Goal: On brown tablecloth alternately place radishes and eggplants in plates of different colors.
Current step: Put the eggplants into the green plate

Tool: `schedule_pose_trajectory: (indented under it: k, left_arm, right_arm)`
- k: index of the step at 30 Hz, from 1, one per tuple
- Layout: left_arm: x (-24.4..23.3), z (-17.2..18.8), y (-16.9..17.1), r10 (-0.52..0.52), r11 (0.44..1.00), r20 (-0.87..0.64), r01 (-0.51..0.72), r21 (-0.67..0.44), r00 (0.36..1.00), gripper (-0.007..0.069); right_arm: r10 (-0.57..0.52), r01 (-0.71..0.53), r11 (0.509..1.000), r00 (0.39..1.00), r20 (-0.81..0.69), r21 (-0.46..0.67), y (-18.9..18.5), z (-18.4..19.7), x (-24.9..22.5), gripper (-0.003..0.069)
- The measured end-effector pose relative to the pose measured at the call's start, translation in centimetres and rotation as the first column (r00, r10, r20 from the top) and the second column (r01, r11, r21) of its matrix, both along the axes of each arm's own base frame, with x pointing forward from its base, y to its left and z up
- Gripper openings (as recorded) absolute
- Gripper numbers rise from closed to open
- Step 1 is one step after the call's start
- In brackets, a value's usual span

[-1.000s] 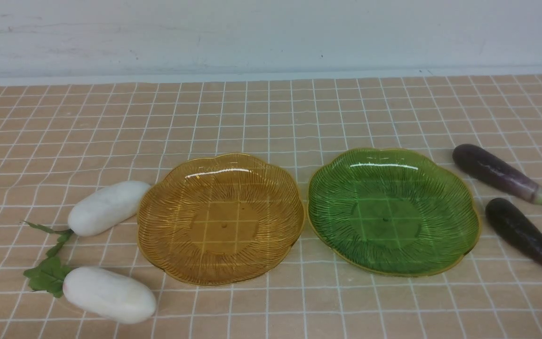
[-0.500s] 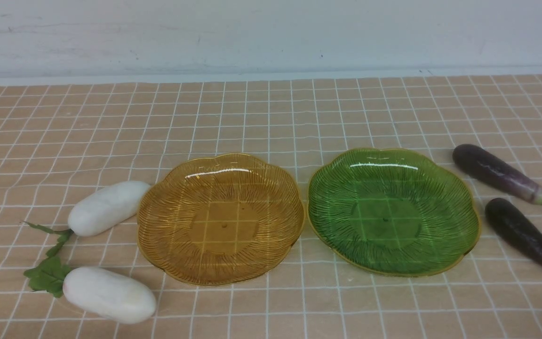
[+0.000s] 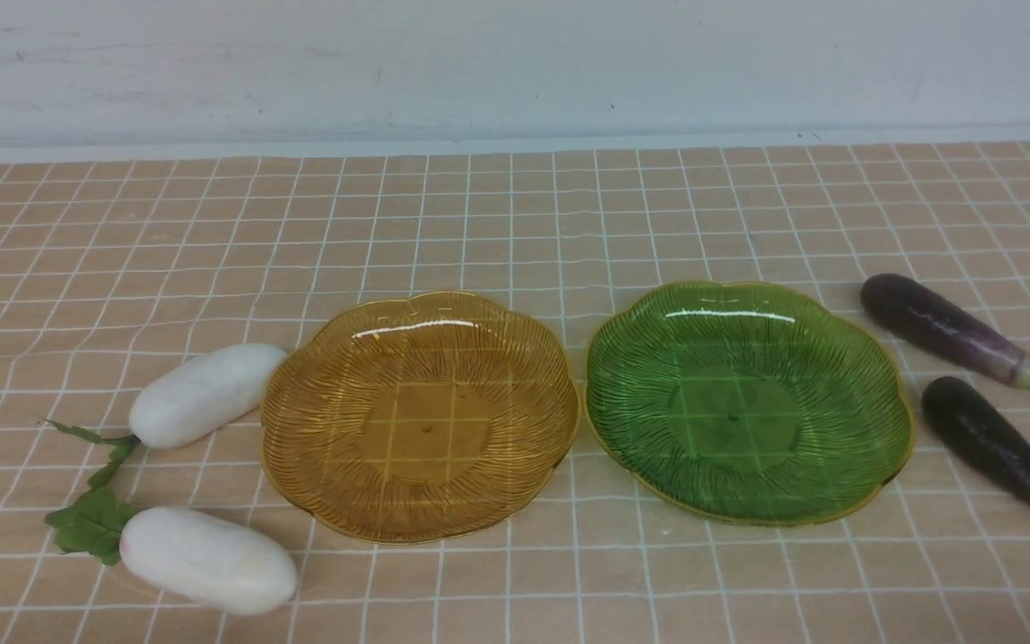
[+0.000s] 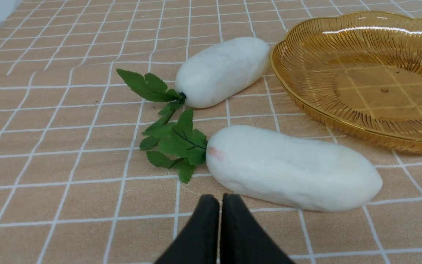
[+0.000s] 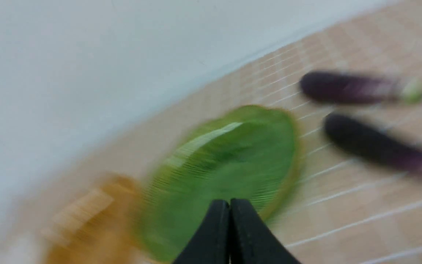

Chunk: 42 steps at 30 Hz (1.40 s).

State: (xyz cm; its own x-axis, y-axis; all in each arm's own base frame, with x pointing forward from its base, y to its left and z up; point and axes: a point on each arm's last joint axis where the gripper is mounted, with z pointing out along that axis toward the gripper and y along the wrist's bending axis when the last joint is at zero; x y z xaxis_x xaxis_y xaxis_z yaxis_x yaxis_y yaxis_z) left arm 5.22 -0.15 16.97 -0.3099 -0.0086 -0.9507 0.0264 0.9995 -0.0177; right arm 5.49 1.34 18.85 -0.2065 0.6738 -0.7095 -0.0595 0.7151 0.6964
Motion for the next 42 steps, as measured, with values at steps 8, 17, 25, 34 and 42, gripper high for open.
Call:
schedule_pose_trajectory:
  k: [8, 17, 25, 34, 42]
  left_arm:
    - [0.0, 0.0, 0.0, 0.000, 1.000, 0.000, 0.000, 0.000, 1.000, -0.0003]
    - [0.0, 0.0, 0.0, 0.000, 1.000, 0.000, 0.000, 0.000, 1.000, -0.0003]
    - [0.0, 0.0, 0.0, 0.000, 1.000, 0.000, 0.000, 0.000, 1.000, -0.0003]
    - [0.0, 0.0, 0.0, -0.001, 1.000, 0.000, 0.001, 0.000, 1.000, -0.0003]
    - [0.0, 0.1, 0.0, 0.000, 1.000, 0.013, 0.000, -0.010, 1.000, -0.0003]
  right_arm:
    - [0.003, -0.012, 0.985, 0.999, 0.053, 0.171, 0.1, 1.6, -0.2, -0.0006]
    - [0.148, -0.070, 0.921, 0.972, 0.181, -0.383, 0.8, 15.5, -0.2, -0.0006]
    - [0.042, -0.443, 0.788, 0.731, -0.681, -0.427, 0.7, 11.0, 8.3, -0.0006]
    - [-0.214, -0.452, 0.725, 0.569, -0.794, -0.520, -0.8, 7.8, 15.7, 0.0016]
    - [-0.218, -0.571, 0.623, 0.530, -0.819, -0.535, -0.4, 3.6, 21.6, 0.0264]
